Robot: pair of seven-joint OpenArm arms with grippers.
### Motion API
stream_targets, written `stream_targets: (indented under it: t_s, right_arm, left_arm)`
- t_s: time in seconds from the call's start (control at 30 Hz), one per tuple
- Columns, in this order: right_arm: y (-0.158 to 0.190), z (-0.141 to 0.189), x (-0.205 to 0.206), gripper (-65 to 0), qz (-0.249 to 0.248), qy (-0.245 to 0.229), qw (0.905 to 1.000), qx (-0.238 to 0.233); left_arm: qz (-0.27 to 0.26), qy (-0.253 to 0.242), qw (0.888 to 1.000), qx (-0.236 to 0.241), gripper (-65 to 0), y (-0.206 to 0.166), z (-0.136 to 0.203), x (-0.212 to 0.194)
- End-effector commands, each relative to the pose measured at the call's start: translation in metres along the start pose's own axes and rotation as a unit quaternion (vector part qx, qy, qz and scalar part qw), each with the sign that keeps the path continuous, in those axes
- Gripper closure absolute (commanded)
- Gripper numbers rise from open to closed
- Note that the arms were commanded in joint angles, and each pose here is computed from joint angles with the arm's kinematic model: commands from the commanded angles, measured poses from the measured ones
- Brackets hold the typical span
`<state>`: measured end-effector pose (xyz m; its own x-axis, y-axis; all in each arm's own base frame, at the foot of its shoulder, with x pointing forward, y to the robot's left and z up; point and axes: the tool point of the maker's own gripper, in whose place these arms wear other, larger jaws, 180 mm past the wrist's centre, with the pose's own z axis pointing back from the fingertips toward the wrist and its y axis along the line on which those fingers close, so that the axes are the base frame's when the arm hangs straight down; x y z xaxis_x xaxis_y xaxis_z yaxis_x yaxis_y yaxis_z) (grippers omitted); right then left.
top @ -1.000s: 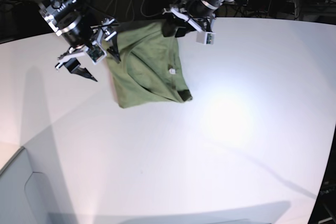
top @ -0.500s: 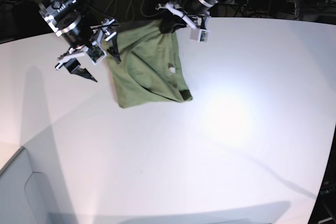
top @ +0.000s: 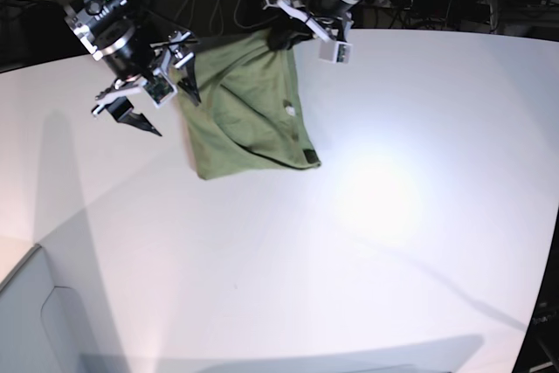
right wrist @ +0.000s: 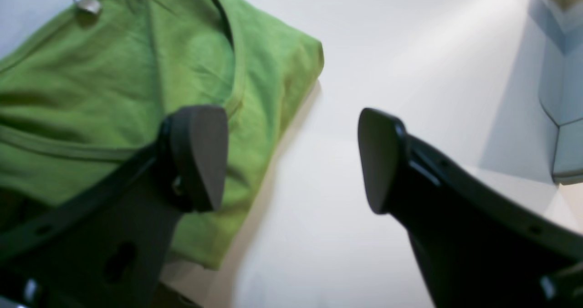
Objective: Fold the T-shirt properly
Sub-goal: 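Hold the lifted edge with the left gripper while adjusting, then grasp the opposite bundle edge with the right gripper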
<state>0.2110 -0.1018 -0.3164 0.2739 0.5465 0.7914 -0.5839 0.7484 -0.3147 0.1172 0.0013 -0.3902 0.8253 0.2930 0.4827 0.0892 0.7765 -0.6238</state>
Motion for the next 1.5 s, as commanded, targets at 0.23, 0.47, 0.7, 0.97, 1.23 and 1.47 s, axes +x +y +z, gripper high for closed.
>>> stream_targets:
  t_s: [0.23,0.47,0.7,0.97,1.23,1.47]
  right_arm:
    - [-0.001,0.002,0.011,-42.6,0.005,-0.022,0.9997,0.002]
    - [0.012,-0.003,0.014,-42.3,0.001,-0.028,0.9994,0.022]
    - [0.035,-0.025,0.019,-15.0,-0.011,-0.04,0.9973,0.06]
    - [0.023,-0.064,0.017,0.0,-0.035,-0.034,0.9973,0.055]
    - [0.01,-0.103,0.005,0.0,-0.051,0.001,0.997,0.058]
    - [0.019,-0.125,-0.024,0.0,-0.082,0.036,0.9927,0.081]
  left_arm:
    - [0.006,-0.008,1.0,0.029,0.0,0.024,0.003,0.003]
    - [0.01,-0.004,0.998,0.054,0.0,0.045,0.001,0.0]
    - [0.014,-0.011,0.998,0.064,0.0,0.054,0.005,0.005]
    - [0.013,-0.011,0.998,0.065,0.0,0.054,0.005,0.004]
    - [0.013,-0.009,0.998,0.066,0.0,0.054,0.006,0.002]
    - [0.019,0.008,0.997,0.078,0.0,0.065,0.004,-0.01]
